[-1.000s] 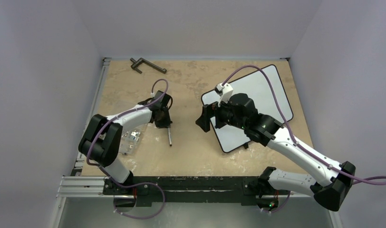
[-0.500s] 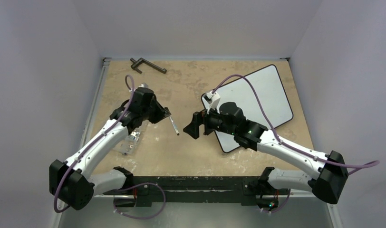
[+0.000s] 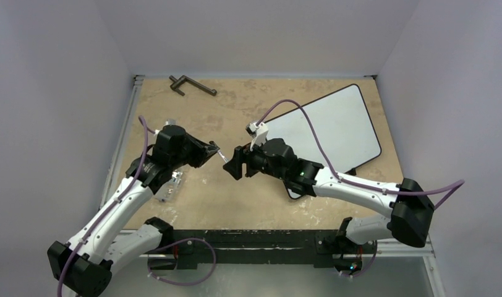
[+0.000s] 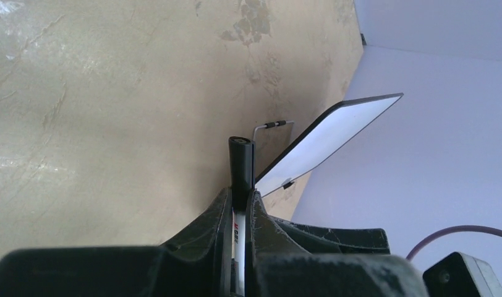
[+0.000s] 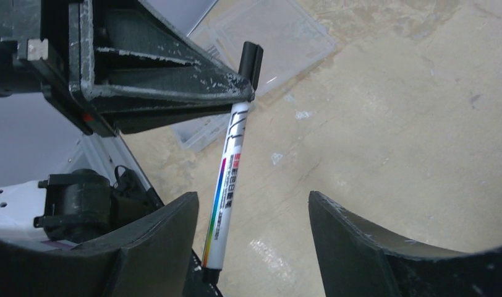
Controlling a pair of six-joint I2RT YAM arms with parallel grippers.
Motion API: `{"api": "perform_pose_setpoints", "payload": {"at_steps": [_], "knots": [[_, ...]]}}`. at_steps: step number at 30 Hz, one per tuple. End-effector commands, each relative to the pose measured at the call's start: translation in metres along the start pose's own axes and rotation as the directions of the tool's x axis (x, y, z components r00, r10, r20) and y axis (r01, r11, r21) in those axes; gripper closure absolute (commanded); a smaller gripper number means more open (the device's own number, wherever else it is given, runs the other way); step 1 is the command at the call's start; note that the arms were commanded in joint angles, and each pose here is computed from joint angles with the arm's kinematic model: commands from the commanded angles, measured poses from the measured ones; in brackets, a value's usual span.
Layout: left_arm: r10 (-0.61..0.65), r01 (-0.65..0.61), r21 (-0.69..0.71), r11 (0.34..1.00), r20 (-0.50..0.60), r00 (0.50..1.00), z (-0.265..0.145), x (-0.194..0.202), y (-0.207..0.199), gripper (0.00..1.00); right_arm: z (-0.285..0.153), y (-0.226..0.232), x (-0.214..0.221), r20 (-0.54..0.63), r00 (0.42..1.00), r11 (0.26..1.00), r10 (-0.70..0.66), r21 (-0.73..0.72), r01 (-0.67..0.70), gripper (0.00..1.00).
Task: Write a sentence on the whiteboard
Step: Pass from the left arm to the right
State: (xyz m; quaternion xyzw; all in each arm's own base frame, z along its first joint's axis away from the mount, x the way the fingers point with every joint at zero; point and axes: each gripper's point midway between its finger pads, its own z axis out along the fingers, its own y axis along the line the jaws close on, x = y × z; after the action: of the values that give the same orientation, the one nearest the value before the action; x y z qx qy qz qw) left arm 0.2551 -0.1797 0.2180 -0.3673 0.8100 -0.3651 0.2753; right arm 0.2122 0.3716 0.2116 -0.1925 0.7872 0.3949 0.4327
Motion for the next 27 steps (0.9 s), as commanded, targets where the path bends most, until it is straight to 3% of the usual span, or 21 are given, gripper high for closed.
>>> {"api": "perform_pose_setpoints", "payload": {"at_steps": [1,6,9,11,16,19,23,25,27], "knots": [[-0.093,0.09,0.091,0.992,0.025,0.995,-0.012,-0.005,-0.012,1.0,0.006,0.024,-0.05,0.152,0.988,1.0,0.006,-0.03,-0.001,0.38],[-0.123,0.118,0.123,0.985,0.037,0.992,-0.021,-0.006,-0.009,1.0,0.016,0.029,-0.05,0.145,0.989,1.0,0.0,-0.029,0.005,0.6],[-0.12,0.114,0.137,0.984,0.039,0.992,-0.024,-0.006,-0.01,1.0,0.021,0.033,-0.047,0.123,0.992,0.999,-0.006,-0.032,0.01,0.86],[-0.116,0.109,0.136,0.985,0.04,0.992,-0.026,-0.005,-0.009,1.0,0.021,0.032,-0.045,0.11,0.994,1.0,-0.011,-0.024,0.014,0.98],[-0.111,0.101,0.137,0.985,0.066,0.992,-0.028,-0.009,-0.005,1.0,0.017,0.032,-0.042,0.091,0.996,0.999,-0.021,-0.023,0.023,1.0],[-0.075,0.065,0.147,0.987,0.064,0.995,-0.032,-0.008,-0.007,0.8,0.011,0.033,-0.043,0.089,0.996,0.999,-0.03,-0.027,0.033,1.0],[0.005,-0.019,0.15,0.988,0.095,0.995,-0.041,-0.012,-0.003,0.42,-0.001,0.036,-0.046,0.071,0.996,0.997,-0.063,-0.04,0.066,1.0],[0.078,-0.096,0.151,0.984,0.118,0.99,-0.048,-0.016,-0.002,0.34,-0.008,0.038,-0.048,0.057,0.994,0.994,-0.093,-0.045,0.096,1.0],[0.172,-0.192,0.173,0.966,0.122,0.977,-0.056,-0.017,-0.007,0.33,-0.019,0.046,-0.048,0.039,0.992,0.988,-0.124,-0.088,0.127,1.0]]}}
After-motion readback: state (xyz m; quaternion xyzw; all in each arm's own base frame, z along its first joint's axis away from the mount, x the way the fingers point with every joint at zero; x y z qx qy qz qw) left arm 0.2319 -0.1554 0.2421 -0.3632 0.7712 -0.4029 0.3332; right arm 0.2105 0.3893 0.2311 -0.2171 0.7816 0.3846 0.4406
